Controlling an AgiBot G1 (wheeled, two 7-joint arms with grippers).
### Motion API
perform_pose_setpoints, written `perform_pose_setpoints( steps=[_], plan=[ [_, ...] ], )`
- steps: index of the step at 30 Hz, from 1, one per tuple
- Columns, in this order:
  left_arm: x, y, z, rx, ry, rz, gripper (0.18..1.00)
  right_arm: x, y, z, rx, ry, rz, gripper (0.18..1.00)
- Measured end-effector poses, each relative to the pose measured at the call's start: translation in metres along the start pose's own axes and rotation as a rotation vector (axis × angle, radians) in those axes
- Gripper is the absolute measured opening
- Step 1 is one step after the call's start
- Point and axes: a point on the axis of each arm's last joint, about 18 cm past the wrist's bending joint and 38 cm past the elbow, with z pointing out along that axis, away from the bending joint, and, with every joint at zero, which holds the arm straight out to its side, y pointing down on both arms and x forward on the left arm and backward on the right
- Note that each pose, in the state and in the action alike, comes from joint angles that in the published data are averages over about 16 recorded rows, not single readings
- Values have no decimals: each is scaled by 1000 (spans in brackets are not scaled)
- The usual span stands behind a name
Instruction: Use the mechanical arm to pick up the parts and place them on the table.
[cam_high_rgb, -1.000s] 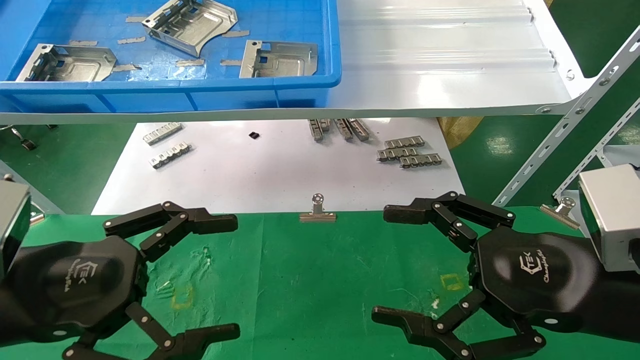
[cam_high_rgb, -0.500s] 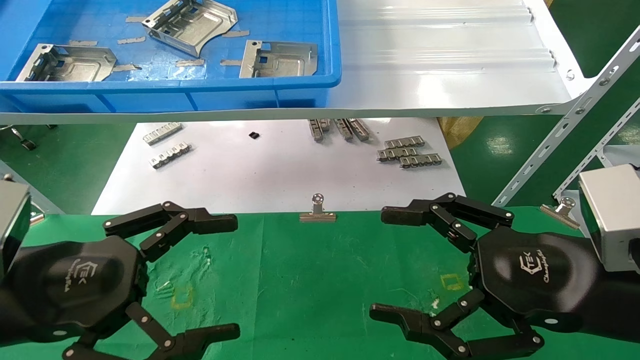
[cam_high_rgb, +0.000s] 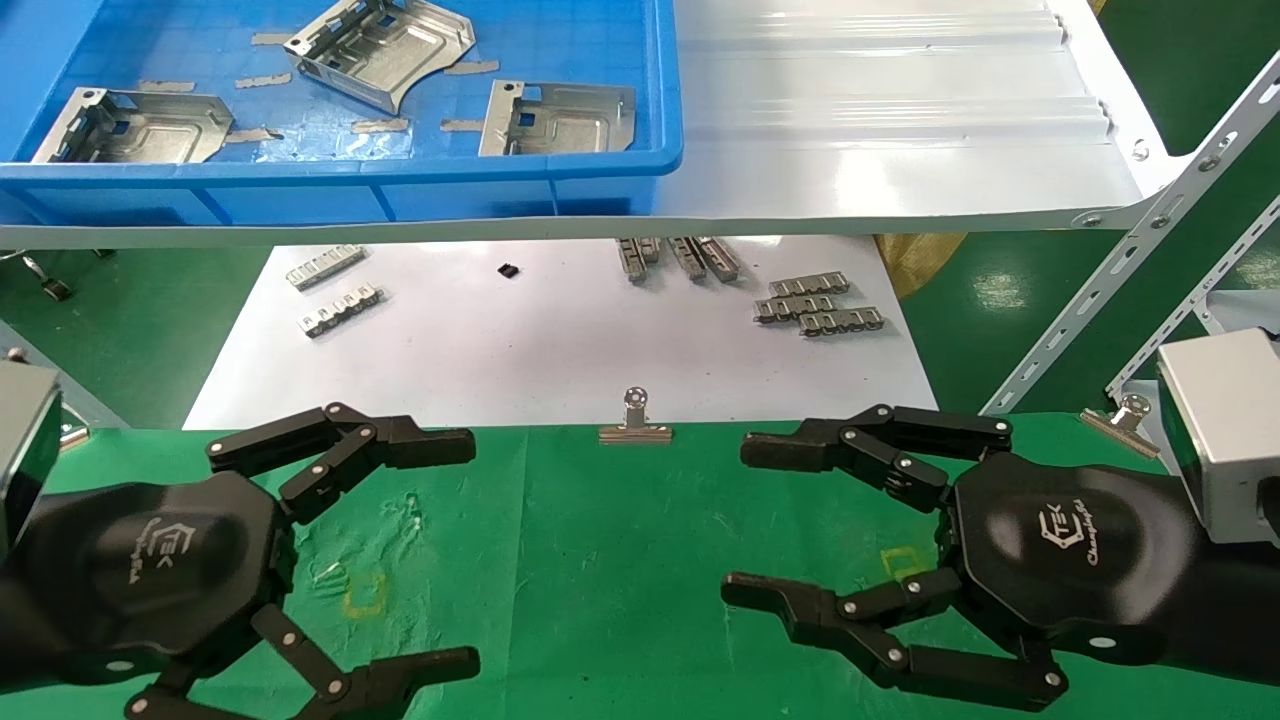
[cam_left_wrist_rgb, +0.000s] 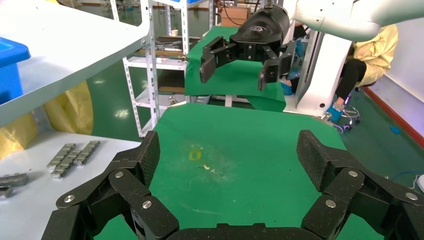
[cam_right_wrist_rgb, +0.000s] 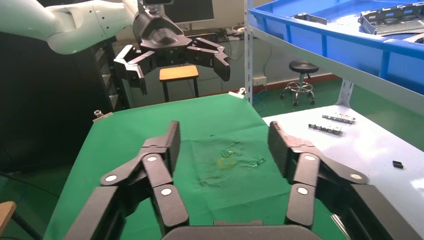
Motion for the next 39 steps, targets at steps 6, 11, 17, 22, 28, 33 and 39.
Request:
perform_pose_setpoints(
  steps=[6, 11, 17, 22, 28, 33, 39],
  plan=[
    [0, 0, 0, 0, 0, 0, 1001, 0, 0, 0, 0, 0, 0, 614],
    [-3, -4, 0, 4, -7, 9, 1001, 0, 0, 0, 0, 0, 0, 498],
    [-24, -21, 5, 12, -54, 60, 1001, 0, 0, 0, 0, 0, 0, 373],
    [-66, -50, 11, 22, -136, 128, 1001, 0, 0, 0, 0, 0, 0, 295],
    [-143, -95, 21, 11, -307, 184, 1001, 0, 0, 0, 0, 0, 0, 231],
    [-211, -122, 29, -32, -496, 179, 1001, 0, 0, 0, 0, 0, 0, 204],
    [-270, -126, 33, -143, -721, 159, 1001, 0, 0, 0, 0, 0, 0, 193]
  ],
)
